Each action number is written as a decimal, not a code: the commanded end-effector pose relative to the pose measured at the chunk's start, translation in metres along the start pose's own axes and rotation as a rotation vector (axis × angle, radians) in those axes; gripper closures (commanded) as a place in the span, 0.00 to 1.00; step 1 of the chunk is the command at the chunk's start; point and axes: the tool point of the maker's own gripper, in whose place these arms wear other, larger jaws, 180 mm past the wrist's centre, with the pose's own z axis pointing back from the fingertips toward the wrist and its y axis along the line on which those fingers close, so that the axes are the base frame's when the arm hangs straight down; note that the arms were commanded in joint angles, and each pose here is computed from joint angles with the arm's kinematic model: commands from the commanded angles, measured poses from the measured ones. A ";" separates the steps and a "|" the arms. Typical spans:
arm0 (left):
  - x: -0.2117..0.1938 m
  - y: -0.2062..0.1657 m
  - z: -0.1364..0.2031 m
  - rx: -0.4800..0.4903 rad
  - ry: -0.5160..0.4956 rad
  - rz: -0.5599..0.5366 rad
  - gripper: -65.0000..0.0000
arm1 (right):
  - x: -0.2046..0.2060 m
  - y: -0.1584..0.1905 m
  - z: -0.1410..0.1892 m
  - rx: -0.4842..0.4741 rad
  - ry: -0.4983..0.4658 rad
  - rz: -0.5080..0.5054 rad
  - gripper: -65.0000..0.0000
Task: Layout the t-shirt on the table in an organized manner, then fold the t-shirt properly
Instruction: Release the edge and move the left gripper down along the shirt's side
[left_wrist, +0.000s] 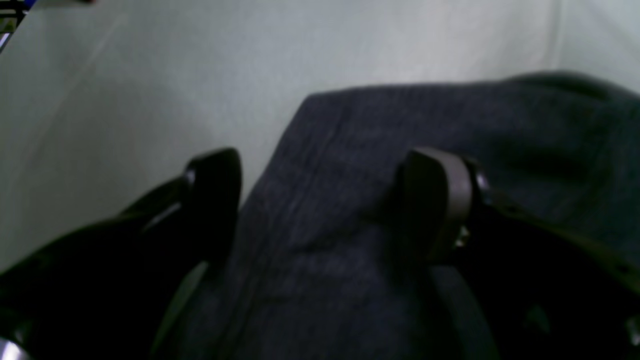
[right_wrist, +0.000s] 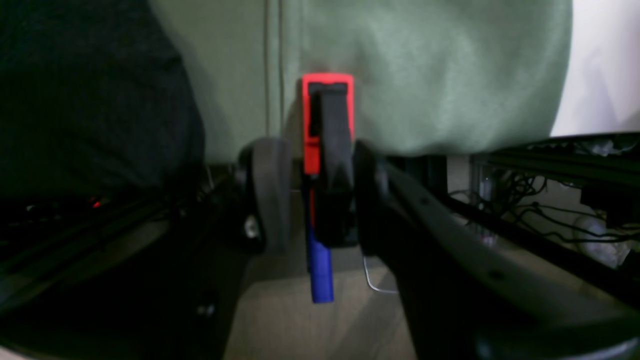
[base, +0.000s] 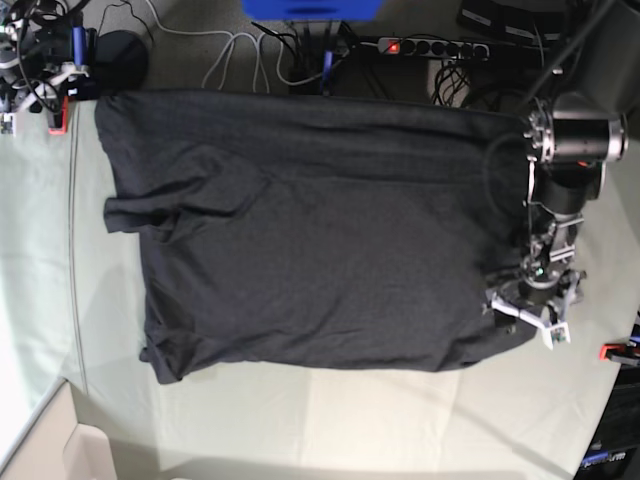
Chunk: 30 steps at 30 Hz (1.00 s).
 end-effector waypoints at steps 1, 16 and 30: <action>0.026 0.005 -0.004 0.012 -0.067 0.002 0.25 | 0.008 -0.004 0.004 0.002 -0.028 0.021 0.67; 0.018 0.009 -0.002 0.014 -0.059 -0.001 1.00 | 0.008 -0.004 0.004 0.001 -0.029 0.022 0.67; 0.033 0.007 0.002 -0.004 -0.121 -0.007 0.93 | 0.008 -0.004 0.004 0.001 -0.029 0.022 0.67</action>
